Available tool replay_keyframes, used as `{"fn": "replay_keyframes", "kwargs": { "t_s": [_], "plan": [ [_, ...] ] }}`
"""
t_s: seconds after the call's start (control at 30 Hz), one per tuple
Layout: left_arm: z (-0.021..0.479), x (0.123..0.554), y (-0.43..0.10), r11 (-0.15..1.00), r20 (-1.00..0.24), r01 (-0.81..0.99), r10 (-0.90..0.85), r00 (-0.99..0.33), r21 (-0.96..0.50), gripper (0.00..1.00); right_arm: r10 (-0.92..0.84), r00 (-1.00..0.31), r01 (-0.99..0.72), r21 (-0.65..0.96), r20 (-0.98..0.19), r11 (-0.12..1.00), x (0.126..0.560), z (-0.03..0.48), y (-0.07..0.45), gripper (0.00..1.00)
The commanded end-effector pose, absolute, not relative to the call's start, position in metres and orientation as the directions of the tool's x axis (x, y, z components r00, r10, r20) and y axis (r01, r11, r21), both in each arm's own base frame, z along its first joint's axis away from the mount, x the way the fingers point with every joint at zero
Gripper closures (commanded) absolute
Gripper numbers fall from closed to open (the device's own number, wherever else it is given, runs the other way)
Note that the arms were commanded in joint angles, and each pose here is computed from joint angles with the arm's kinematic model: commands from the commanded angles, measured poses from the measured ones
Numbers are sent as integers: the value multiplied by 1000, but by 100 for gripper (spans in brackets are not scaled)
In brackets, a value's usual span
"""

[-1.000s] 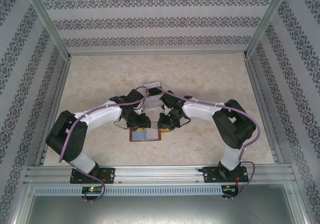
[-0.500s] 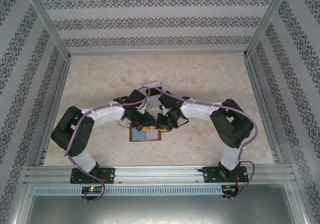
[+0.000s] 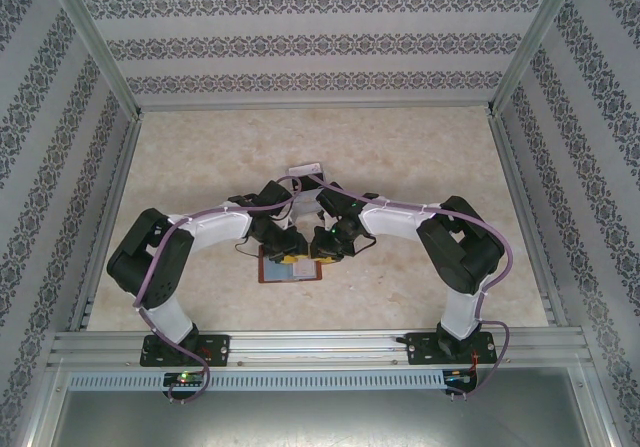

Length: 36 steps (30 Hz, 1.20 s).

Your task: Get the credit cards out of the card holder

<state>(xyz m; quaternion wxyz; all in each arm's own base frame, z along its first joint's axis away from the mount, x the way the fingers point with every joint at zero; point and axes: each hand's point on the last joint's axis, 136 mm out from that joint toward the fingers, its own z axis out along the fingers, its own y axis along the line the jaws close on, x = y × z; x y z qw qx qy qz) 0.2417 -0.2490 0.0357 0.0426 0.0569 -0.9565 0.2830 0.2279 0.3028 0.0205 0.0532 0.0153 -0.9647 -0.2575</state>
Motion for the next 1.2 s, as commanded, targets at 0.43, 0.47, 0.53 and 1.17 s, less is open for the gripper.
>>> {"fn": "replay_keyframes", "kwargs": {
  "t_s": [0.43,0.47,0.53,1.17],
  "plan": [
    [27,232,-226,887,125,-129,-82,-989,-442,71,-52,-993,2,449,107,894,225,7,295,78],
    [29,232,-226,886,122,-128,-82,-989,-445,70,-52,-993,2,449,108,893,225,7,295,78],
    [32,234,-227,884,116,-124,-80,-990,-451,70,-51,-993,3,448,108,894,225,7,294,78],
    [29,237,-234,865,121,-135,-87,-989,-482,82,-45,-997,-1,551,66,834,233,36,314,94]
  ]
}}
